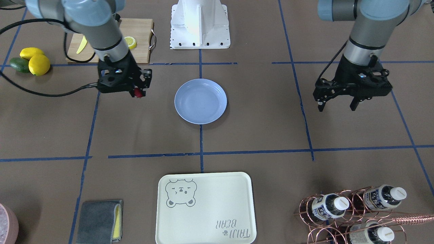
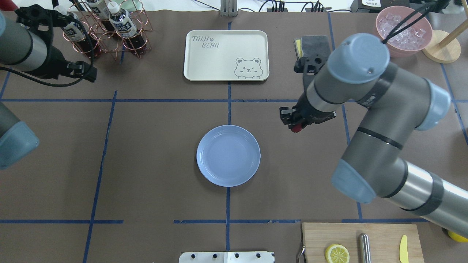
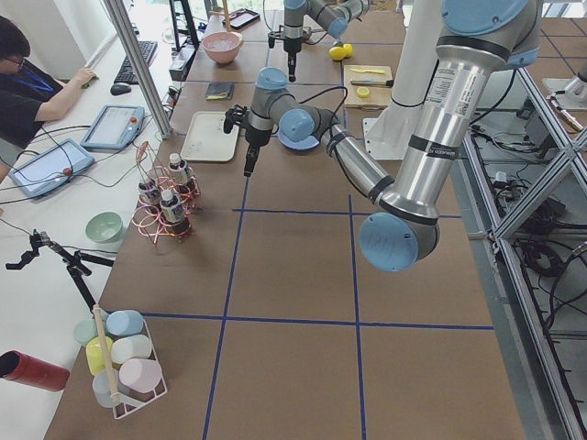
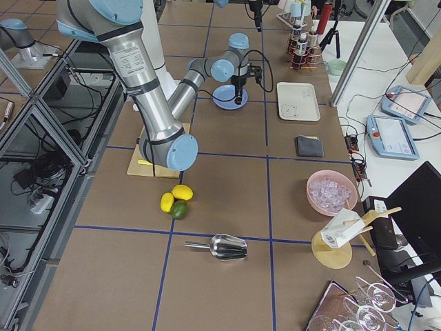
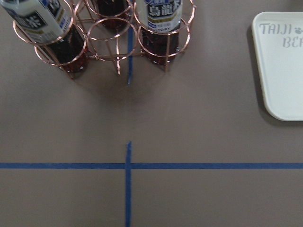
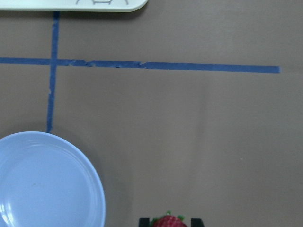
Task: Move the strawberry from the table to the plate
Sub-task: 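Lift the strawberry with the right gripper and carry it over the plate, then lower the strawberry onto the plate and open the right gripper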
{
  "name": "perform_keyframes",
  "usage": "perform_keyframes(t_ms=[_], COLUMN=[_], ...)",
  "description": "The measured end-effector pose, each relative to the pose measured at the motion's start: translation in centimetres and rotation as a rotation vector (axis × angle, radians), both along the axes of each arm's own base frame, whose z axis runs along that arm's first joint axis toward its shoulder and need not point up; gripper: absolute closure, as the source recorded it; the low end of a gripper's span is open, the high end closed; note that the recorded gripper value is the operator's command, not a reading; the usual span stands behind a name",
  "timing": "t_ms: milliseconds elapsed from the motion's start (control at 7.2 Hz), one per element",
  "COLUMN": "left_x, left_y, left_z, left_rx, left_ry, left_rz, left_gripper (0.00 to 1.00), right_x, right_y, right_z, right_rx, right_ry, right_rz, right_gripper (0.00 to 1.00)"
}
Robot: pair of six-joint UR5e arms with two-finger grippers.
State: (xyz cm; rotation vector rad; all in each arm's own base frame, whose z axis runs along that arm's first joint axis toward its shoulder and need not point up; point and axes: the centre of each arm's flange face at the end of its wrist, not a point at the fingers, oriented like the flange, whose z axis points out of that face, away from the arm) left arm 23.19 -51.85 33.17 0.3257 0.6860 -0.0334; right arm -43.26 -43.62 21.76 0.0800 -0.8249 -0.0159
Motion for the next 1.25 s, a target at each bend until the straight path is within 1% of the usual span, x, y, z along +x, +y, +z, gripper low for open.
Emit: perform_keyframes(t_ms=[278, 556, 833, 1250], left_x=[-4.6, -7.5, -9.9, -10.4], left_y=[-1.2, -1.1, -1.4, -1.8], left_z=[4.2, 7.4, 9.8, 10.9], left_rx=[0.026, 0.042, 0.061, 0.063], left_ry=[-0.075, -0.121, -0.142, -0.147], left_rz=[0.045, 0.072, 0.077, 0.075], left_gripper=[0.00, 0.00, 0.00, 0.00], right_x=[-7.5, -13.4, -16.5, -18.3], right_y=[0.9, 0.9, 1.2, 1.5], right_z=[-2.6, -4.3, -5.2, -4.5], right_rx=[0.008, 0.013, 0.009, 0.004], right_ry=[0.048, 0.092, 0.114, 0.141], right_rz=[-0.021, -0.043, -0.062, -0.078], right_gripper=[1.00, 1.00, 1.00, 1.00])
